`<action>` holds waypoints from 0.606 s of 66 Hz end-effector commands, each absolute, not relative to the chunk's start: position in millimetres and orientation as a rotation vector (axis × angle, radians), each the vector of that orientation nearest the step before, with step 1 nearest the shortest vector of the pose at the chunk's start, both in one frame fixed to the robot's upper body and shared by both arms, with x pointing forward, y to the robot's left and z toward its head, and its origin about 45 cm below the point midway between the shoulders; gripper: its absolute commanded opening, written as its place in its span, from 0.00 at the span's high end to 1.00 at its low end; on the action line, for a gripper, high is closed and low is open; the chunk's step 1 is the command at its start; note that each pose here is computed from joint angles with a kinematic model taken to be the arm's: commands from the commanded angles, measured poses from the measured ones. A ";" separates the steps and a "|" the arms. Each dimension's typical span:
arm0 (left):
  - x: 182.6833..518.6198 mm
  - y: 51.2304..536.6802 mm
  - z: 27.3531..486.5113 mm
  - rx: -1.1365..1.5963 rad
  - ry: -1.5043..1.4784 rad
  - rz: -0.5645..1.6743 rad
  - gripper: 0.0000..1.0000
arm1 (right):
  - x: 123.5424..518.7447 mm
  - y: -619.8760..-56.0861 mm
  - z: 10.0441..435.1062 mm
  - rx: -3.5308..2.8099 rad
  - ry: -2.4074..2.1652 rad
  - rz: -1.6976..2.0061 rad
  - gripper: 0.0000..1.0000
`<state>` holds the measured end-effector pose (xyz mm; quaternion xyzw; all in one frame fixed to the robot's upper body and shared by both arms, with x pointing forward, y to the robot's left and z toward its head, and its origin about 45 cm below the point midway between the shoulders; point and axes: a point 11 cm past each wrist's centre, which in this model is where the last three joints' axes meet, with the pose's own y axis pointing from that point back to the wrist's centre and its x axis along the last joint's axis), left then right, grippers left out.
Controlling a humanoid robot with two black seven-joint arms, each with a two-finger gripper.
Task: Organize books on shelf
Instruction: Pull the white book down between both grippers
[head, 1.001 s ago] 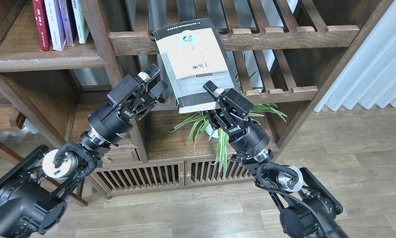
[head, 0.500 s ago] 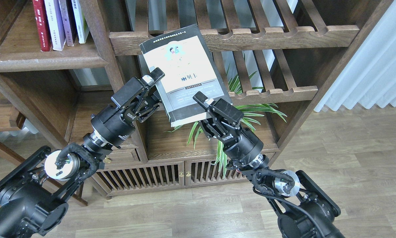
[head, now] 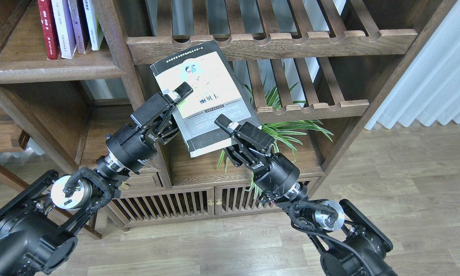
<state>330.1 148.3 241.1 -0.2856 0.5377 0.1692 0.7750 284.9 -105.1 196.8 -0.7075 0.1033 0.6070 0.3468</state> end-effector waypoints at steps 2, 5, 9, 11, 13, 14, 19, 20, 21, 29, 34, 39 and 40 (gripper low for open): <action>329.7 149.3 240.2 -0.612 1.164 0.369 0.31 | 285.4 -105.3 197.3 -1.836 0.268 1.573 0.92; 329.2 148.7 239.6 -0.609 1.166 0.368 0.32 | 285.2 -105.0 197.2 -1.835 0.266 1.574 0.92; 328.7 148.0 239.0 -0.607 1.168 0.367 0.35 | 284.8 -104.4 197.5 -1.838 0.264 1.574 0.92; 328.7 148.0 239.0 -0.607 1.168 0.367 0.37 | 284.0 -103.3 196.5 -1.839 0.263 1.579 0.92; 328.4 147.6 238.6 -0.604 1.167 0.367 0.39 | 283.2 -102.2 196.1 -1.840 0.261 1.584 0.92; 328.4 147.6 238.6 -0.604 1.167 0.367 0.40 | 283.2 -102.2 196.1 -1.840 0.261 1.584 0.92; 326.0 143.8 236.2 -0.592 1.176 0.360 0.44 | 282.9 -101.8 195.9 -1.841 0.260 1.585 0.92; 325.7 143.5 235.9 -0.591 1.176 0.359 0.45 | 282.9 -101.8 195.9 -1.841 0.260 1.585 0.92; 325.4 143.1 235.6 -0.589 1.177 0.359 0.45 | 282.8 -101.7 196.4 -1.841 0.258 1.584 0.92; 325.5 141.8 236.3 -0.585 1.176 0.355 0.53 | 283.2 -101.7 196.4 -1.842 0.259 1.584 0.92; 325.5 141.7 236.2 -0.584 1.175 0.355 0.56 | 283.2 -101.7 196.4 -1.842 0.259 1.584 0.91; 325.7 141.6 236.7 -0.584 1.174 0.354 0.61 | 283.2 -101.7 196.4 -1.842 0.259 1.584 0.91; 325.7 141.6 236.7 -0.584 1.174 0.354 0.62 | 283.2 -101.7 196.4 -1.842 0.259 1.584 0.91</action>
